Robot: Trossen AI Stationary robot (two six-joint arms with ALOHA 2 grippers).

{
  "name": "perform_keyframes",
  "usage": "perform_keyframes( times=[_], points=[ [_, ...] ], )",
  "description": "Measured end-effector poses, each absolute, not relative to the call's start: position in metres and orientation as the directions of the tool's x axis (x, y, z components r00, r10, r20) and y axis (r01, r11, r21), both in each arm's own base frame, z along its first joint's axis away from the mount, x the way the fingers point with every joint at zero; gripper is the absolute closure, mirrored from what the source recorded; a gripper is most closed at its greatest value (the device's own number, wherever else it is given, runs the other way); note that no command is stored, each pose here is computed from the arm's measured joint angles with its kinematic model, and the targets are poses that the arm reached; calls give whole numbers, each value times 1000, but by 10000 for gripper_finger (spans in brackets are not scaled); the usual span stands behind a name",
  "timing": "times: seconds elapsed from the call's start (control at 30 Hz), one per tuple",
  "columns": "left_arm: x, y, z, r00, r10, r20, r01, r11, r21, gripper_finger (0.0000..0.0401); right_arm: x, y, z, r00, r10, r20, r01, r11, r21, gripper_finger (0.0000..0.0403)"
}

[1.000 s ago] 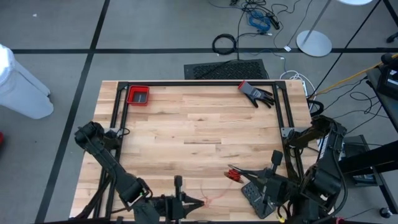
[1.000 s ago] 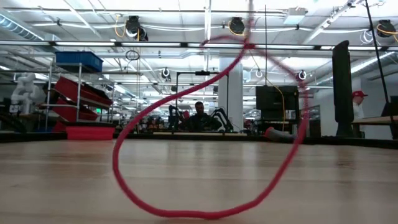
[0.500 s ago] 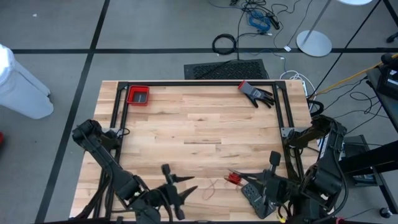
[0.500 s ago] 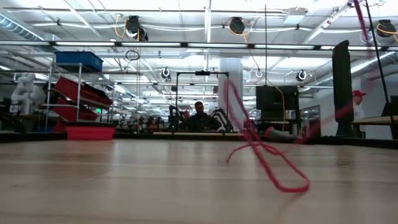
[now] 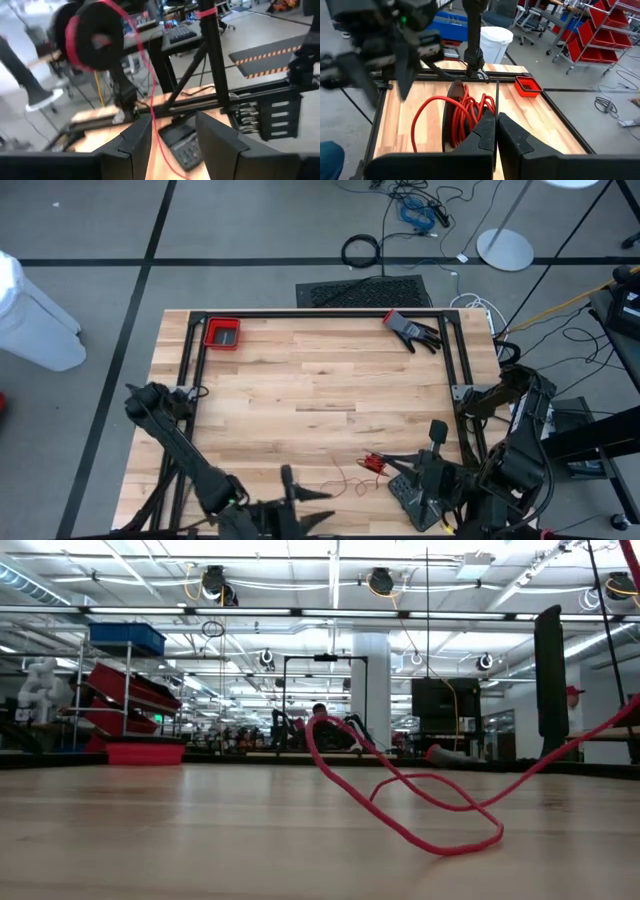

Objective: Coil cords
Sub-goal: Coil the red wire onto the spool

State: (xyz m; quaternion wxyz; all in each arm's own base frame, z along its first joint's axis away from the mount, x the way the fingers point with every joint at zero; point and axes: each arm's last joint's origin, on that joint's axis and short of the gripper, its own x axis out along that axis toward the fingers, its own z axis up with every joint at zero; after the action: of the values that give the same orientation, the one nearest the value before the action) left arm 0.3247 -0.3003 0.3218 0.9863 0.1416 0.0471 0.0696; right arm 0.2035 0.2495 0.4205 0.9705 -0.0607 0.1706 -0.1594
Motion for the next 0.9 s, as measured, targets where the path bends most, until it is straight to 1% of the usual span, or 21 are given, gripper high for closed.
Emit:
perform_keyframes(
  times=[0.17,0.2,0.27,0.33,0.43,0.47,0.5,0.53,0.57,0.67,0.77,0.9],
  points=[
    [348,-303,300,984,176,-21,-150,890,430,227,205,248,420,889,-335,-312,294,940,-172,403],
    [351,-304,295,983,180,-17,-149,861,487,221,205,248,420,889,-335,-313,294,940,-172,403],
    [357,-308,283,983,182,-11,-135,763,632,213,205,248,420,889,-334,-314,293,940,-172,403],
    [361,-314,268,984,178,-4,-106,603,791,211,205,248,420,888,-335,-314,293,940,-174,403],
    [367,-322,245,983,184,8,-61,285,956,210,205,248,420,888,-335,-315,292,940,-177,403],
    [369,-322,240,979,202,15,-53,183,982,210,205,248,420,888,-335,-315,292,940,-177,403],
    [372,-321,236,973,228,25,-50,106,993,210,205,248,420,888,-336,-315,293,940,-175,403],
    [375,-320,234,964,263,31,-42,39,998,210,205,248,420,888,-335,-317,293,940,-172,403],
    [378,-318,233,960,278,30,-31,2,1000,210,205,248,420,888,-331,-320,290,942,-170,403],
    [386,-312,235,955,296,26,-13,-46,999,210,205,248,420,887,-325,-329,283,944,-170,403],
    [395,-303,242,948,317,38,-20,-61,998,210,205,248,419,886,-325,-330,282,944,-171,403],
    [405,-288,254,937,344,55,-40,-49,998,210,204,248,419,884,-327,-334,280,943,-180,403]
  ],
)
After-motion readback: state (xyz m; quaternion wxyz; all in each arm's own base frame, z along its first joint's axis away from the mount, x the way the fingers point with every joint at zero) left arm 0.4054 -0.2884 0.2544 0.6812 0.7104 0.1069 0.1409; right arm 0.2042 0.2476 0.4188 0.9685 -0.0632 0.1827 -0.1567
